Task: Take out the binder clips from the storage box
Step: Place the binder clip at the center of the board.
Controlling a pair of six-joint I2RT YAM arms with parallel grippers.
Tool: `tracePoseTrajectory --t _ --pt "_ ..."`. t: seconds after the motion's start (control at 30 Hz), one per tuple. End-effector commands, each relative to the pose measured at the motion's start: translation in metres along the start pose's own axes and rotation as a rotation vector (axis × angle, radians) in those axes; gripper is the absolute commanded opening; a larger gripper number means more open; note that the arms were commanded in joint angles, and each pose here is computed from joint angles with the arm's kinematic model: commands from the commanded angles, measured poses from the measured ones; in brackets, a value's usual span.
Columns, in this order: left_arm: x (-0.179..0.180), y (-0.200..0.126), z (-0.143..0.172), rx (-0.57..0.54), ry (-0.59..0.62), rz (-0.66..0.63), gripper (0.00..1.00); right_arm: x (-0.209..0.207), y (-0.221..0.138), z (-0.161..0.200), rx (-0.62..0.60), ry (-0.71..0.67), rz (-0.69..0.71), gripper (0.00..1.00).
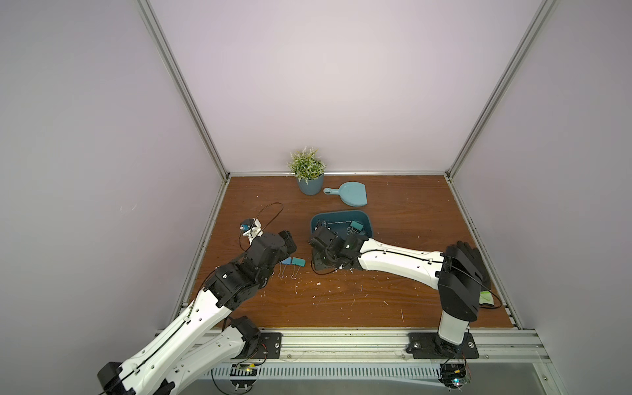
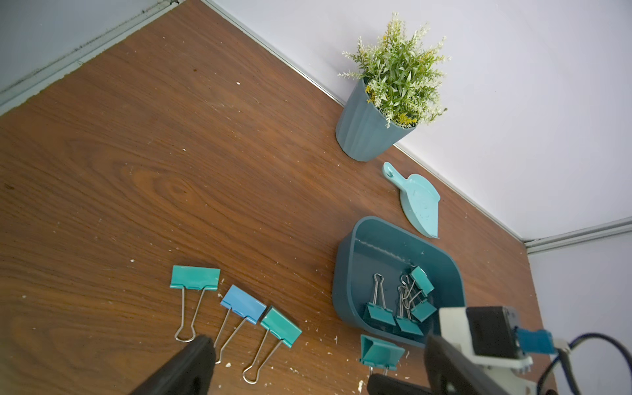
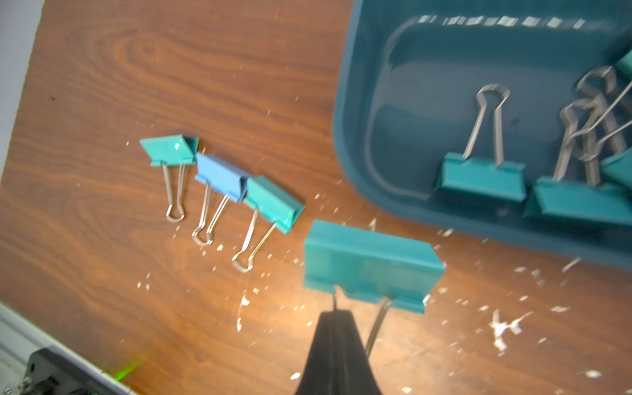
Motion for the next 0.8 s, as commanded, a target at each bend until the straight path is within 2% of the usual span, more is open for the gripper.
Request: tracePoseTrajectory --t 0.0,0.4,0.73,0.77 --pt "0.008 -0.007 -0.002 0.007 0.071 -0.026 0.99 0.010 0.007 0.006 -0.042 0.087 -0.010 0.00" --pt "0.013 -0.018 0.003 0.068 0.078 0.039 0.99 0.009 0.062 0.027 -0.011 0.085 0.028 0.00" --pt "0.009 -0.017 0.009 0.127 0.092 0.075 0.99 0.007 0.084 0.022 0.010 0.083 0.033 0.00" --pt "0.007 -0.017 0.008 0.134 0.095 0.080 0.99 0.007 0.085 0.023 0.014 0.083 0.033 0.08"
Point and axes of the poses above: each gripper's point midway between its finger pads, its own y axis out along the fingers, its own x axis along the line the jaws close on, z = x × y, the point moved 9 cm from there along -y, back along the fingers, and after that the axes turned 4 degrees about y, right-handed, at the moved point
